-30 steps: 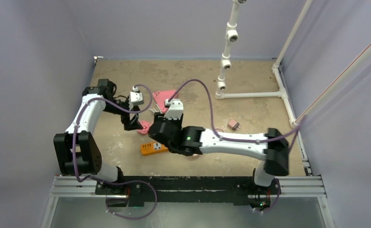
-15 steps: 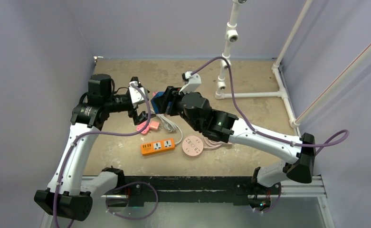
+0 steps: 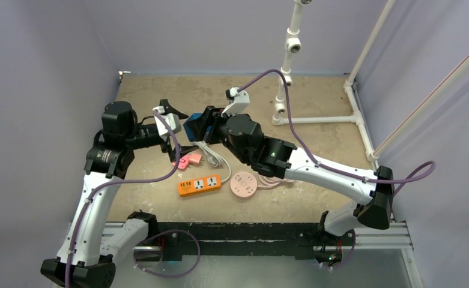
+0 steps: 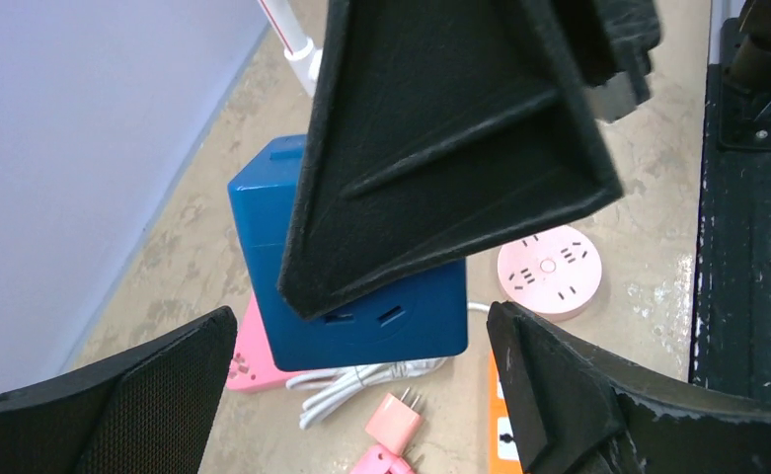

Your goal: Insert the plug

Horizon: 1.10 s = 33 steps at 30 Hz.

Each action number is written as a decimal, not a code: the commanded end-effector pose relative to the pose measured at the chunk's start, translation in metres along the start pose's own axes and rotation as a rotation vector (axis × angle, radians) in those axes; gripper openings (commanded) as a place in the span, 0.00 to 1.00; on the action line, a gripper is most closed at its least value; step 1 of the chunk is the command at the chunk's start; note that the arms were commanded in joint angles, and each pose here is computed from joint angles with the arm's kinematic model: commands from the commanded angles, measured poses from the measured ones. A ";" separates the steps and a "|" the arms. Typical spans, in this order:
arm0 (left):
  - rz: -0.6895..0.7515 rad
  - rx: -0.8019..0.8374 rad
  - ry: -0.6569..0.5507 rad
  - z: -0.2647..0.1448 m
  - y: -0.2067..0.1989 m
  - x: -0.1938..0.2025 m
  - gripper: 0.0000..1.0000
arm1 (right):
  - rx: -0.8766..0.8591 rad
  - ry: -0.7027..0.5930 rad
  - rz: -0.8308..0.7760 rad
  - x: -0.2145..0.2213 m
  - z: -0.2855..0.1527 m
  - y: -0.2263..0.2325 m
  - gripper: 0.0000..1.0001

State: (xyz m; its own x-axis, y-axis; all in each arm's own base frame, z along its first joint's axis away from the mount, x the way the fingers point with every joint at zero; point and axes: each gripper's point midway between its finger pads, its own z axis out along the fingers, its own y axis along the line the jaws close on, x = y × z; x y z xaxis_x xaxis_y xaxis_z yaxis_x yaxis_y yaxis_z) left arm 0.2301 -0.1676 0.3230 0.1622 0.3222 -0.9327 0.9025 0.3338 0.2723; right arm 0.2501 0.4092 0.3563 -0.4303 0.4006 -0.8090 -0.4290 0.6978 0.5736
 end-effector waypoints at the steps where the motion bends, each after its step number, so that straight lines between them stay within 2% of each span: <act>1: -0.018 0.020 -0.109 0.000 -0.007 -0.026 0.99 | -0.096 -0.106 0.096 -0.037 -0.007 0.031 0.00; 6: -0.037 0.012 -0.132 0.003 -0.004 -0.031 0.98 | -0.111 -0.108 0.108 -0.035 -0.007 0.041 0.00; 11: -0.033 0.019 -0.121 0.006 -0.002 -0.027 0.77 | -0.118 -0.077 0.099 -0.022 -0.007 0.044 0.00; 13: -0.033 0.023 -0.120 0.008 -0.001 -0.026 0.64 | -0.131 -0.062 0.090 -0.017 -0.008 0.045 0.00; 15: -0.014 0.031 -0.107 0.010 -0.001 -0.022 0.46 | -0.142 -0.050 0.085 -0.015 -0.010 0.046 0.00; 16: -0.006 0.039 -0.091 0.010 -0.003 -0.017 0.34 | -0.146 -0.026 0.085 -0.011 -0.012 0.046 0.00; 17: 0.013 0.042 -0.079 0.009 -0.004 -0.015 0.10 | -0.171 0.002 0.084 -0.008 -0.015 0.050 0.08; 18: 0.027 0.041 -0.068 0.008 -0.005 -0.012 0.00 | -0.190 0.012 0.082 -0.009 -0.018 0.052 0.16; 21: 0.095 0.048 -0.061 0.004 -0.011 -0.009 0.00 | -0.231 0.041 0.074 -0.015 -0.029 0.059 0.67; 23: 0.126 0.049 -0.065 0.002 -0.014 -0.009 0.00 | -0.236 0.073 0.063 -0.015 -0.030 0.059 0.78; 25: 0.161 0.065 -0.057 0.000 -0.018 -0.007 0.00 | -0.243 0.109 0.052 -0.011 -0.032 0.061 0.85; 28: 0.202 0.085 -0.037 -0.002 -0.023 0.000 0.00 | -0.277 0.167 0.043 -0.002 -0.037 0.064 0.88; 33: 0.232 0.092 -0.035 -0.004 -0.027 0.002 0.00 | -0.274 0.211 0.037 0.006 -0.040 0.061 0.82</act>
State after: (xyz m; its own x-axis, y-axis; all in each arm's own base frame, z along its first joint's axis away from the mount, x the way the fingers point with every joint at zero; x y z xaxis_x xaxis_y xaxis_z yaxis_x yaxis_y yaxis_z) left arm 0.2105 -0.1718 0.3162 0.3170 0.3457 -0.8832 0.8876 0.2201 0.4047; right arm 0.2100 0.4331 0.3485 -0.5797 0.2567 -0.7734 -0.5368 0.5937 0.5994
